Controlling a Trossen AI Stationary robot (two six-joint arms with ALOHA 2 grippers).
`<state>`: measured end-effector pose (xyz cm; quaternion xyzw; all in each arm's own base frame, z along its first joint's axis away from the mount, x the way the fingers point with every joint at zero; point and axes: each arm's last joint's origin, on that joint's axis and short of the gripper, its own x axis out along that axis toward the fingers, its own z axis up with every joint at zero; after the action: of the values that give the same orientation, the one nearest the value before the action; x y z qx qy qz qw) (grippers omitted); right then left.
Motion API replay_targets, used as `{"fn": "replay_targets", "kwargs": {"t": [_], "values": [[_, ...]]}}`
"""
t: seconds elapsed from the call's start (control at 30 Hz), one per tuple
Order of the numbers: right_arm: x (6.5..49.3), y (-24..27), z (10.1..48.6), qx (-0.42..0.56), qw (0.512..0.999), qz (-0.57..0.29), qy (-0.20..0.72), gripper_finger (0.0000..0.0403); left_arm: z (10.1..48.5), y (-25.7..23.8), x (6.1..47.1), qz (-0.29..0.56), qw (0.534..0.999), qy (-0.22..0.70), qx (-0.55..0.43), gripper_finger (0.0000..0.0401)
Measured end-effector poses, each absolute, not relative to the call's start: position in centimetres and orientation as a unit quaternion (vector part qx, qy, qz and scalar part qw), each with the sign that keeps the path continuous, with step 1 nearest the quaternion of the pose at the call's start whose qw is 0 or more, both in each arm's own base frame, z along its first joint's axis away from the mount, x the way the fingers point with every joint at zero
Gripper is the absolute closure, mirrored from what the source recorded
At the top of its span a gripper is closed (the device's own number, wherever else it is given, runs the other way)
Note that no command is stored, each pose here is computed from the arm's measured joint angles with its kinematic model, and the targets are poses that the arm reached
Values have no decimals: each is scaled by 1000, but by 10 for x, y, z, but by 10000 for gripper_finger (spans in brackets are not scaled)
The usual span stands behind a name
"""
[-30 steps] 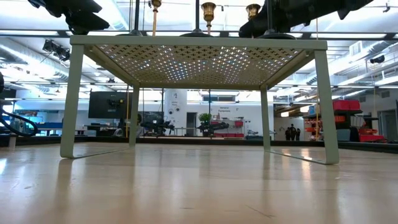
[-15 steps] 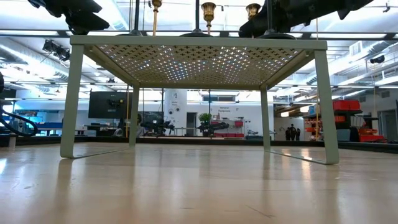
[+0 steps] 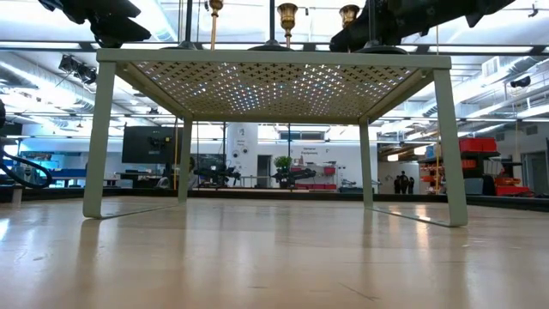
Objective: Pick & Place candle stick holders
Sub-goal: Put the golden candle holder aligned with the black candle holder on the shelf
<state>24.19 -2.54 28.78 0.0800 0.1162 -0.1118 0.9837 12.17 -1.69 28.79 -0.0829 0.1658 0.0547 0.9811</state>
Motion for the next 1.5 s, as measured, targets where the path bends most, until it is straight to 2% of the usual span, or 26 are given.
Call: {"fn": "replay_targets", "kwargs": {"t": [0.93, 1.5], "values": [[244, -25, 285, 80, 983, -108, 122, 345, 288, -17, 122, 55, 981, 166, -83, 183], [243, -25, 282, 55, 984, -96, 142, 225, 288, -17, 122, 55, 981, 166, -83, 183]]}}
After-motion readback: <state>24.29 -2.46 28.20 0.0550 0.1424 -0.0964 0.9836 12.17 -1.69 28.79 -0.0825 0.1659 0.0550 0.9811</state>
